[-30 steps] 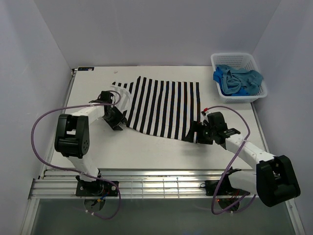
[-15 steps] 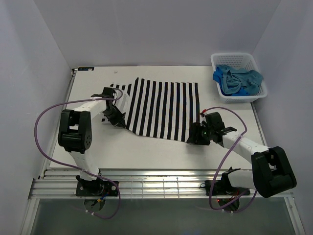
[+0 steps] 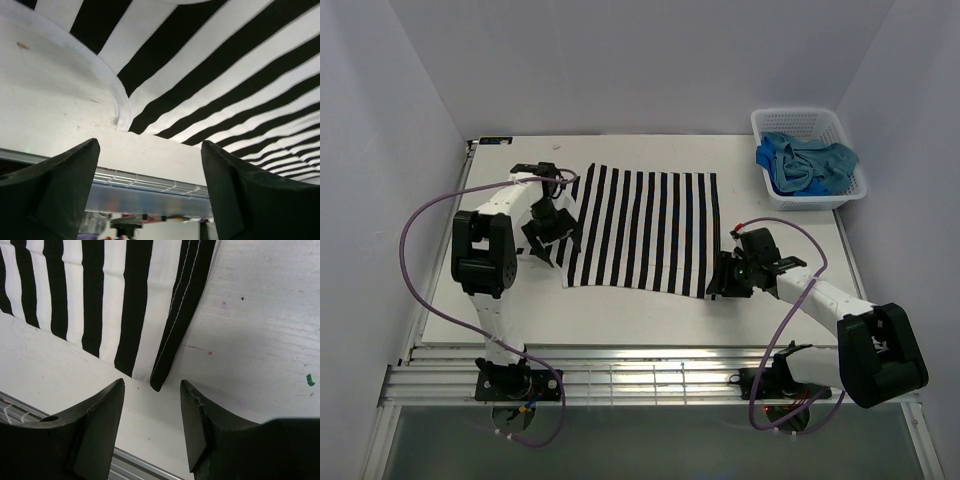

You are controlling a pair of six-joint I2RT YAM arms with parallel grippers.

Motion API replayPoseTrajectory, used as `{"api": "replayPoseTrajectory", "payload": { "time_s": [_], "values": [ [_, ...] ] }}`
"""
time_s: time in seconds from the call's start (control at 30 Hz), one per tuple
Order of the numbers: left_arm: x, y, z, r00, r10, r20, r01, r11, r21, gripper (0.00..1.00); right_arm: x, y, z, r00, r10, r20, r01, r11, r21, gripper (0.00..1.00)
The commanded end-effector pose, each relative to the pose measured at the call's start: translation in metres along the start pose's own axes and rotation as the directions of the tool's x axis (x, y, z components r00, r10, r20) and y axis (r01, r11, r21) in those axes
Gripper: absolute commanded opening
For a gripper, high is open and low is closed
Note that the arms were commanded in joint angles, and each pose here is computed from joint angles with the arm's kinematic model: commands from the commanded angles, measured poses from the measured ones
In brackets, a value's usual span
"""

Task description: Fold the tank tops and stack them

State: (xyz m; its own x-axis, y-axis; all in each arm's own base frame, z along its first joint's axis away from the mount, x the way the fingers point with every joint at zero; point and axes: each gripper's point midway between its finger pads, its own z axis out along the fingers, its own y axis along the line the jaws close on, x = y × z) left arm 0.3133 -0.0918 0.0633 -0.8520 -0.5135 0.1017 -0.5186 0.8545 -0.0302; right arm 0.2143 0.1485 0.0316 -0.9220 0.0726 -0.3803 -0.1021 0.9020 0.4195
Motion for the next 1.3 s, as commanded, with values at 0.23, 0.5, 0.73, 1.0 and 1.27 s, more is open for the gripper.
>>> {"api": "replayPoseTrajectory", "payload": {
  "time_s": [0.23,0.5,0.73,1.0,1.27],
  "values": [
    [0.034,0.028,-0.009,1.0,-0.009,0.018,0.009,1.0,-0.016,0.98,-0.023,0.015,-0.013,0.996,-0.057,0.074,0.06,0.998,-0.037,0.59],
    [0.056,0.032,0.023,0.997,-0.064,0.048,0.059,0.993,0.103,0.98,-0.015,0.018,-0.012,0.997,-0.046,0.065,0.048,0.998,-0.04,0.59],
    [0.046,0.032,0.042,0.992,-0.097,0.079,0.09,0.992,0.089,0.81,-0.005,0.018,-0.004,0.998,-0.021,0.054,0.023,0.999,-0.035,0.59],
    [0.042,0.034,0.061,0.993,-0.108,0.057,0.105,0.993,0.051,0.51,-0.001,0.014,-0.001,0.999,-0.012,0.045,0.013,1.0,-0.01,0.58],
    [0.057,0.042,0.072,0.992,-0.126,0.017,0.125,0.991,0.05,0.0,0.006,0.014,0.003,0.999,-0.007,0.032,0.007,1.0,-0.008,0.57]
  ]
}}
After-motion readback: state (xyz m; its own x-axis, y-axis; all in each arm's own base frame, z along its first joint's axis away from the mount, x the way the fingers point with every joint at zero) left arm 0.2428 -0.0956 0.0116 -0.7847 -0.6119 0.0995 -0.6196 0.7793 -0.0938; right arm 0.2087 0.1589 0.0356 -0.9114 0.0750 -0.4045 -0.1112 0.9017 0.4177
